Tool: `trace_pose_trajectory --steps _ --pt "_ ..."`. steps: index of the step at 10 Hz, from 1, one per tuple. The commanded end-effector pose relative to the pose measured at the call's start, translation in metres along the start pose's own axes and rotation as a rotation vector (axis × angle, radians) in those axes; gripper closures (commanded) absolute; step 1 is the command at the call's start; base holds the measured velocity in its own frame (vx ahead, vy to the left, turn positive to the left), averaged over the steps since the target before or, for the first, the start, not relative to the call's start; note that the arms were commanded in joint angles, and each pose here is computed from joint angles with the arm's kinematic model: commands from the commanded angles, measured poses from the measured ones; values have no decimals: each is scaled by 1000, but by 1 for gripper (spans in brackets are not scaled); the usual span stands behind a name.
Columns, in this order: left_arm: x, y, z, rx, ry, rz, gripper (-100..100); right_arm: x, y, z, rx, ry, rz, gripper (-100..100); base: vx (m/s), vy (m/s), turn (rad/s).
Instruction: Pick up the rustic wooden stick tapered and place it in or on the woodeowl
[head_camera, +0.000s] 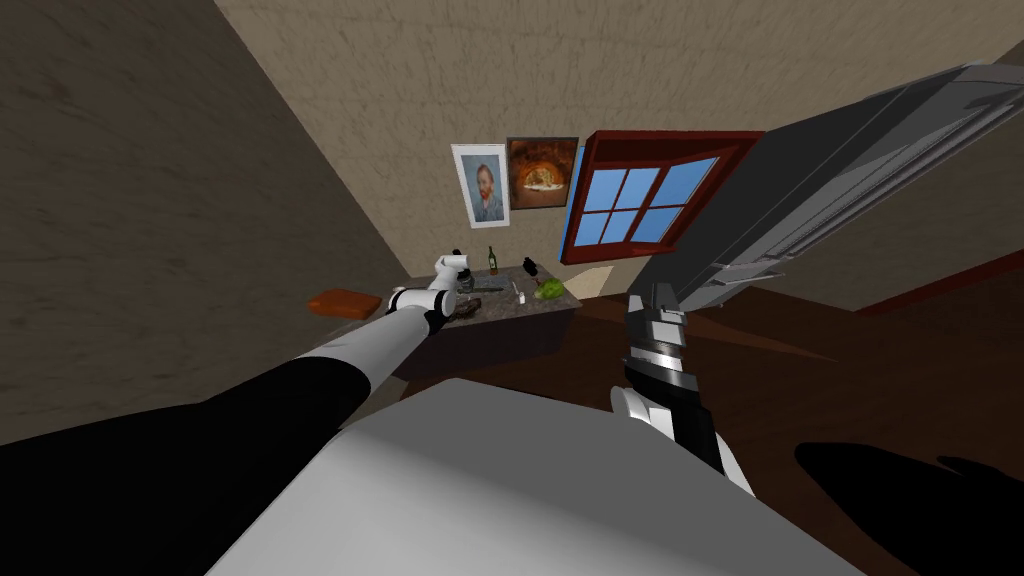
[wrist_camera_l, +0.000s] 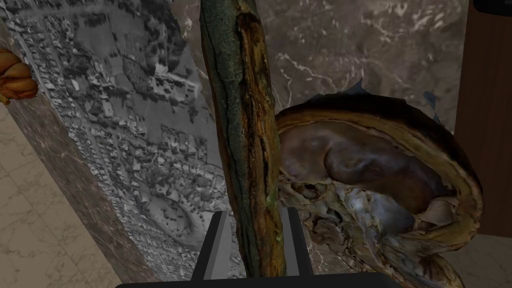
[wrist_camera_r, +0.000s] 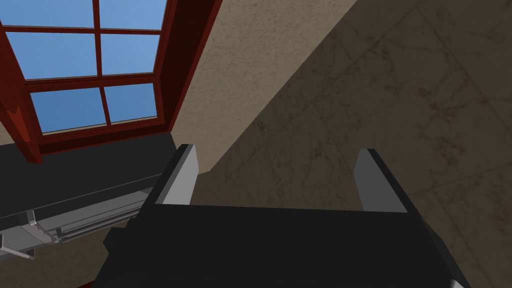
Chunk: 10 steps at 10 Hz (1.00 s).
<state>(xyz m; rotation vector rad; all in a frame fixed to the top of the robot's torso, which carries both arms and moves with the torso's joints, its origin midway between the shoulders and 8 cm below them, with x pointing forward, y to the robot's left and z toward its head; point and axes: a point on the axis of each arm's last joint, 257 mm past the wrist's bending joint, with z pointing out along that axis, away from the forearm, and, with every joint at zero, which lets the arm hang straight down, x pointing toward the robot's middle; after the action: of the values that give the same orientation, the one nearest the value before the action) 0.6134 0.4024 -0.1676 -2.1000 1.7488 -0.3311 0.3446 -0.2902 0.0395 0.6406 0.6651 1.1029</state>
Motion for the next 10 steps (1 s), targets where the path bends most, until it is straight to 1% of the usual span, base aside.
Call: trace_pose_trajectory --steps 1,3,4,5,9,10 --pt "-8 3 -3 -13 14 13 100 0 0 0 0 0 0 0 -150 181 92" --pt "-17 6 -6 -23 28 22 100 0 0 0 0 0 0 0 -112 181 59" --pt "-15 4 -4 -20 23 17 100 0 0 0 0 0 0 0 -41 84 16" --pt "-16 5 -4 -22 22 19 -100 0 0 0 0 0 0 0 -10 19 5" --pt "-17 5 -4 -22 21 18 -100 0 0 0 0 0 0 0 -1 2 0" --pt "-17 5 -4 -22 21 18 0 0 0 0 0 0 0 0 0 0 0"
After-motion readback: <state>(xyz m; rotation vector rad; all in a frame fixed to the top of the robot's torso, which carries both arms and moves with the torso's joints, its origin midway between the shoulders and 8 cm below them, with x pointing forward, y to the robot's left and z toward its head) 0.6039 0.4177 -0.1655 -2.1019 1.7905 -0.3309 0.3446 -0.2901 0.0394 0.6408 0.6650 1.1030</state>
